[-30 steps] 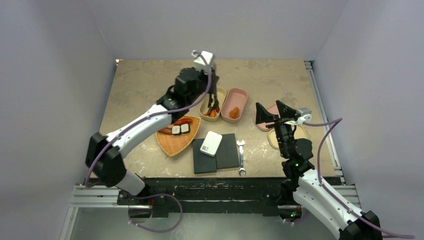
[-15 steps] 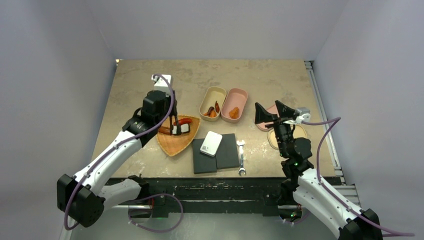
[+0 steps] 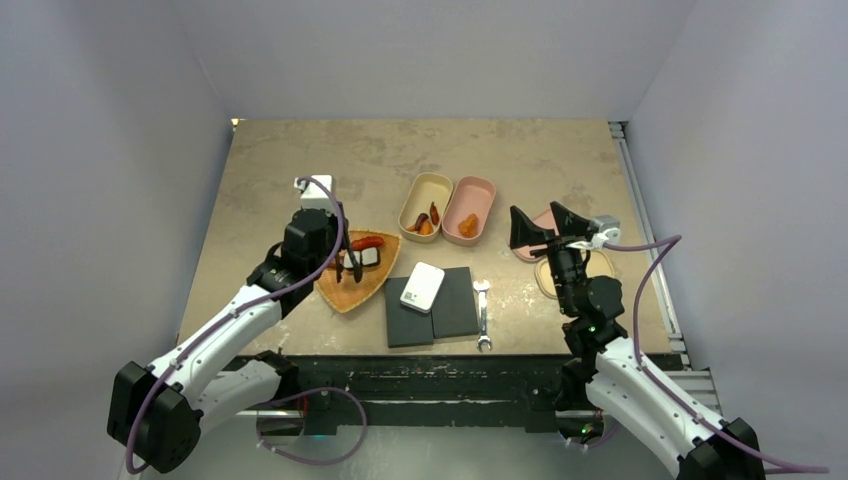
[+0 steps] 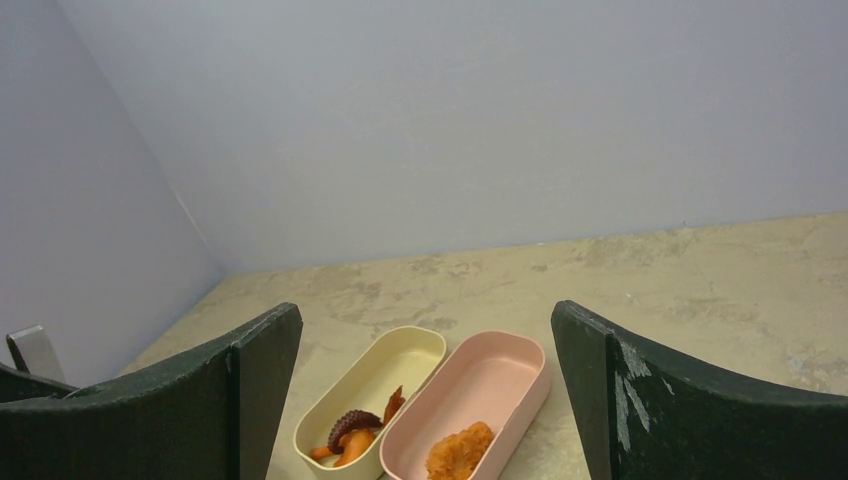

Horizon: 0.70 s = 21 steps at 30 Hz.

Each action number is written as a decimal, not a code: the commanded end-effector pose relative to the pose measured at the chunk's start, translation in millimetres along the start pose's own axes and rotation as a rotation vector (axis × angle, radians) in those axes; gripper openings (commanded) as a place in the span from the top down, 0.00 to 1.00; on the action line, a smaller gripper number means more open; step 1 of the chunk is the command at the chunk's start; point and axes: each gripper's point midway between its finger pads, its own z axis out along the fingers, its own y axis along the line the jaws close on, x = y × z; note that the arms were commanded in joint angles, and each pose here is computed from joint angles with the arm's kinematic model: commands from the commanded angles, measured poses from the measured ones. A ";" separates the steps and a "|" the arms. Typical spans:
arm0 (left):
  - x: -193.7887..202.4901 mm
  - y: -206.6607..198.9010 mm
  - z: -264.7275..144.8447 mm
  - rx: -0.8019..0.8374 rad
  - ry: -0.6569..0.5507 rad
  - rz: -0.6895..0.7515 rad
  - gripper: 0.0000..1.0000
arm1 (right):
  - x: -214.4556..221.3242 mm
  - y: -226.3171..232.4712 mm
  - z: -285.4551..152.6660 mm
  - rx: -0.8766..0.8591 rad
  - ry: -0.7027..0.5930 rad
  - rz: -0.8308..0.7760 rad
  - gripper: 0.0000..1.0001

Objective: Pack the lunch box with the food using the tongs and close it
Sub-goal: Pick up the fake food from the plate.

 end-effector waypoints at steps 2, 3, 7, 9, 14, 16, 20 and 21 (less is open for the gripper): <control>-32.1 -2.7 2.2 0.001 -0.144 -0.067 0.71 | -12.4 1.2 0.0 0.000 -0.046 0.014 0.01; -31.8 -2.0 3.2 -0.004 -0.145 -0.063 0.71 | -12.8 0.9 -0.2 0.001 -0.048 0.014 0.01; -24.5 1.8 9.1 -0.023 -0.141 -0.042 0.71 | -12.8 1.0 -0.5 0.001 -0.047 0.014 0.01; -23.5 2.9 10.6 -0.031 -0.141 -0.041 0.71 | -13.3 1.2 -0.3 0.001 -0.048 0.015 0.01; -22.1 5.8 12.8 -0.049 -0.139 -0.033 0.71 | -12.1 0.9 -0.5 0.001 -0.045 0.014 0.01; -21.1 7.9 12.6 -0.060 -0.137 -0.031 0.71 | -11.9 0.9 -0.4 0.001 -0.045 0.013 0.01; -20.9 12.6 10.7 -0.078 -0.139 -0.021 0.71 | -11.6 0.8 -0.2 0.001 -0.044 0.013 0.01; -20.9 13.2 10.2 -0.081 -0.139 -0.018 0.70 | -10.7 0.8 -0.1 0.001 -0.041 0.013 0.01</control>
